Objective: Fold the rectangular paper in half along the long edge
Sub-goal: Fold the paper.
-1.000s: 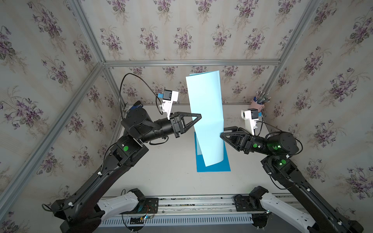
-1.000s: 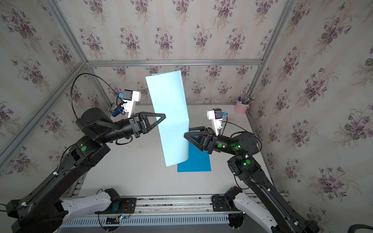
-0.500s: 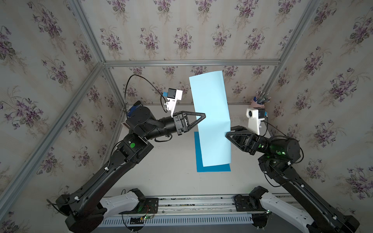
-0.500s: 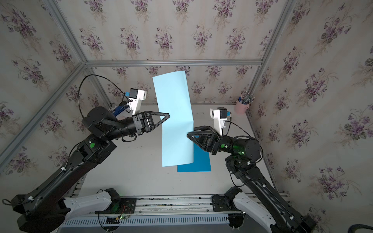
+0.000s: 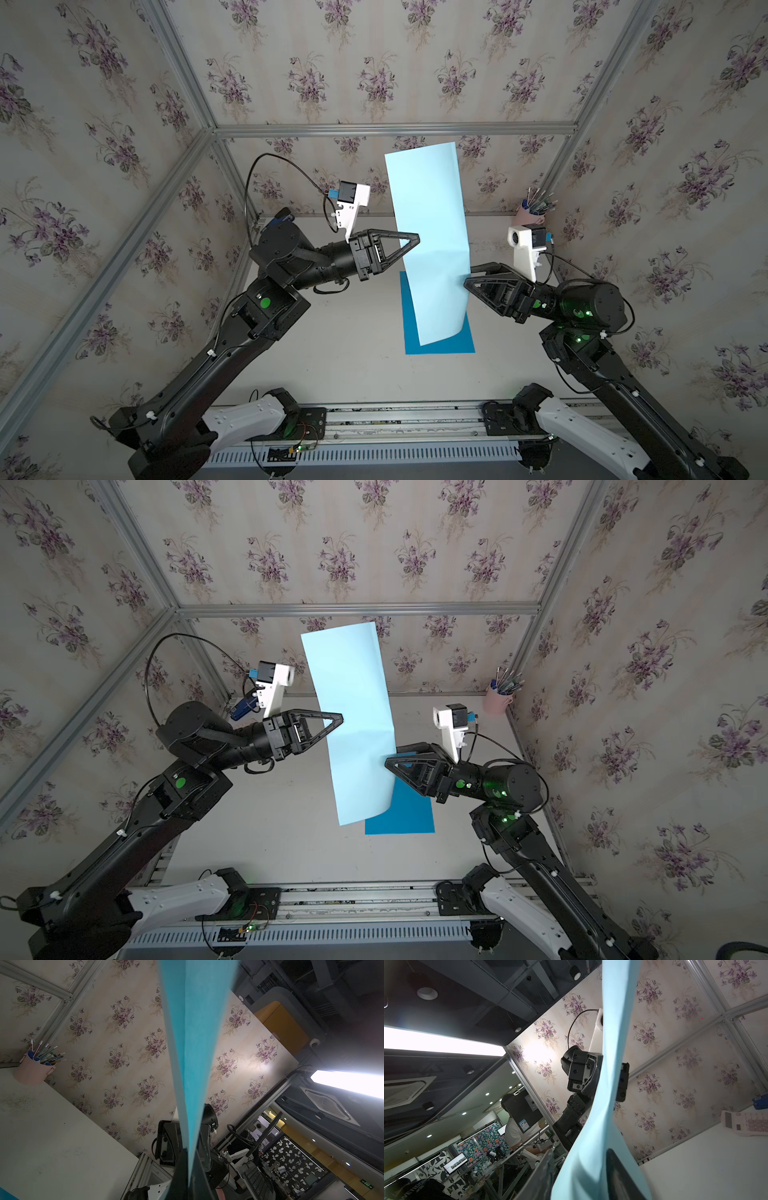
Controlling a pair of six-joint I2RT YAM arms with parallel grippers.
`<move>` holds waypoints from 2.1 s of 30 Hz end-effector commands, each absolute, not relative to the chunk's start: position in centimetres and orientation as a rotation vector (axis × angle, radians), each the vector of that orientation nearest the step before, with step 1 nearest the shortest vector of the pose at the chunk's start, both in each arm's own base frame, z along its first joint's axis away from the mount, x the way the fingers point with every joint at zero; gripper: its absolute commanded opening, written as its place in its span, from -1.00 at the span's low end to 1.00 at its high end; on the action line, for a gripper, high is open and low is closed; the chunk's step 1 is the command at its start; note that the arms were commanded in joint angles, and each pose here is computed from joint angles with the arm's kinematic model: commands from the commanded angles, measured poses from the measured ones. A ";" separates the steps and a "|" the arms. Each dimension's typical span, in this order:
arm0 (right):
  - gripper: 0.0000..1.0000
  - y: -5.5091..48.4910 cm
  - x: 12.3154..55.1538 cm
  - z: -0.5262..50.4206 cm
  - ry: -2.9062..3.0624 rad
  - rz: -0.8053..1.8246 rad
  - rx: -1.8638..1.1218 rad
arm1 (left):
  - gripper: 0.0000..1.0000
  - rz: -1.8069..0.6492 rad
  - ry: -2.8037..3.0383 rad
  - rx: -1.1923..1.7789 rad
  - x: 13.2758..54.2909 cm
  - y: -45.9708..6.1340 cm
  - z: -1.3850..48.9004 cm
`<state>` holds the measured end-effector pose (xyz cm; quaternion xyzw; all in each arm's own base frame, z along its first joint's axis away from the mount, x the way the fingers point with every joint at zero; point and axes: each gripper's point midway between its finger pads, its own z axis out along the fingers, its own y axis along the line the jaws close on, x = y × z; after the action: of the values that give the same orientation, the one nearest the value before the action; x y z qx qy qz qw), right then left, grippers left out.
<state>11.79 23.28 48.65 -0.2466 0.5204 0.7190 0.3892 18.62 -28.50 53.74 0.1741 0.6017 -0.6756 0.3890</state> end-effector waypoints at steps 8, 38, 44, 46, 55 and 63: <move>0.20 22.5 15.2 48.4 1.430 1.577 -0.474 | -1.00 -1.659 1.524 0.471 18.5 -28.2 53.6; -0.41 24.7 13.4 47.4 1.545 1.552 -0.575 | -1.00 -1.584 1.566 0.443 19.0 -27.7 51.9; -0.97 25.4 13.0 46.2 1.583 1.591 -0.612 | -1.00 -1.579 1.555 0.446 18.8 -27.5 52.4; -1.00 25.6 12.6 45.7 1.594 1.607 -0.630 | -1.00 -1.574 1.549 0.446 18.7 -27.3 52.6; -0.43 25.6 10.7 45.1 1.594 1.673 -0.685 | -1.00 -1.562 1.535 0.448 18.7 -27.2 53.1; -0.91 25.4 9.5 45.0 1.561 1.724 -0.716 | -1.00 -1.569 1.534 0.447 18.8 -27.3 53.1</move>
<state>10.33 25.45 44.23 -0.2634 0.6204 0.6503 0.3505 18.94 -27.56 52.00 0.1732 0.6333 -0.6277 0.4182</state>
